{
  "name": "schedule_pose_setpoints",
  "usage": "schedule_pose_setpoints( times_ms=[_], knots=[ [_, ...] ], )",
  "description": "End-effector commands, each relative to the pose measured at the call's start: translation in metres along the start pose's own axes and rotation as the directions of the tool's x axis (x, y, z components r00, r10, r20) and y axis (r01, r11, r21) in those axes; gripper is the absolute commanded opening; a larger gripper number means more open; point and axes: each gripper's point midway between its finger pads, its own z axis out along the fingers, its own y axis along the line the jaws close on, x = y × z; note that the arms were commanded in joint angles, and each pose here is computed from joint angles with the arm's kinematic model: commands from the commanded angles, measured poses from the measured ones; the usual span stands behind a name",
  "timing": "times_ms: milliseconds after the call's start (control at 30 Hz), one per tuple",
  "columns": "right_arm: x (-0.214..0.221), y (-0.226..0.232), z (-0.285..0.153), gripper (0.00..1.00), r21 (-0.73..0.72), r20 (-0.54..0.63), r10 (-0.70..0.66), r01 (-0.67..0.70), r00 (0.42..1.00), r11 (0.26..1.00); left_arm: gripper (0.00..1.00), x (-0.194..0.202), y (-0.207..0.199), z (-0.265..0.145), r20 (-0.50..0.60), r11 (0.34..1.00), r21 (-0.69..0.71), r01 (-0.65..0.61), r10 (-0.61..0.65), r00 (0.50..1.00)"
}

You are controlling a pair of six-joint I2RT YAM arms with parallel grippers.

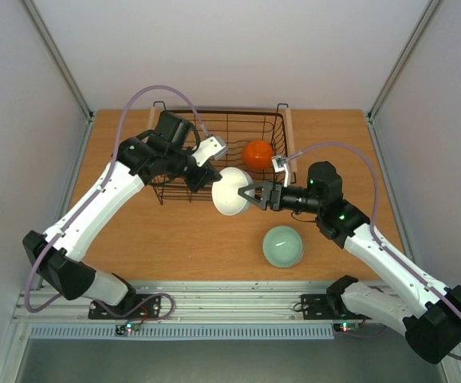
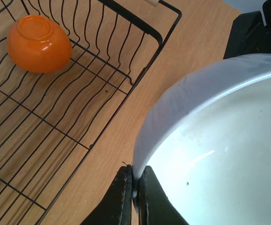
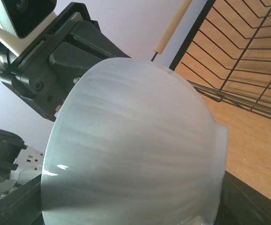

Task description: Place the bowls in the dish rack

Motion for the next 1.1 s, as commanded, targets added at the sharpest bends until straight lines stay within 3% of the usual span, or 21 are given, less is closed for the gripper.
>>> schedule_pose_setpoints(
  times_ms=[0,67,300,467,567,667,833,1067],
  knots=[
    [-0.006,0.017,0.002,0.02,-0.063,-0.003,-0.043,0.043,0.999,0.997,0.01,-0.025,-0.012,-0.014,0.124,0.998,0.02,-0.053,0.05,0.991],
    [-0.008,0.012,0.003,0.01,-0.024,-0.005,-0.052,0.052,0.999,0.998,0.1,-0.024,-0.009,-0.014,0.122,0.999,-0.001,-0.05,0.05,0.991],
    [-0.04,0.003,-0.002,0.01,0.187,0.002,-0.201,0.197,0.98,0.962,0.7,-0.023,0.016,-0.023,0.119,0.986,-0.163,-0.033,0.053,0.991],
    [-0.071,-0.018,0.003,0.01,0.361,-0.037,-0.304,0.297,0.952,0.884,0.91,-0.023,0.046,-0.04,0.115,0.93,-0.366,-0.019,0.066,0.991],
    [-0.087,-0.035,0.014,0.01,0.432,-0.082,-0.333,0.335,0.939,0.837,0.99,-0.023,0.062,-0.054,0.117,0.884,-0.467,-0.012,0.076,0.99],
    [-0.1,-0.058,0.031,0.01,0.496,-0.14,-0.362,0.381,0.922,0.78,0.99,-0.022,0.072,-0.07,0.135,0.857,-0.515,0.012,0.067,0.989],
    [-0.121,-0.091,0.057,0.01,0.632,-0.277,-0.439,0.506,0.855,0.587,0.99,-0.02,0.08,-0.089,0.177,0.864,-0.499,0.068,0.024,0.984],
    [-0.143,-0.118,0.098,0.01,0.684,-0.433,-0.516,0.642,0.739,0.346,0.99,-0.018,0.086,-0.109,0.226,0.862,-0.493,0.118,-0.004,0.974]
  ],
)
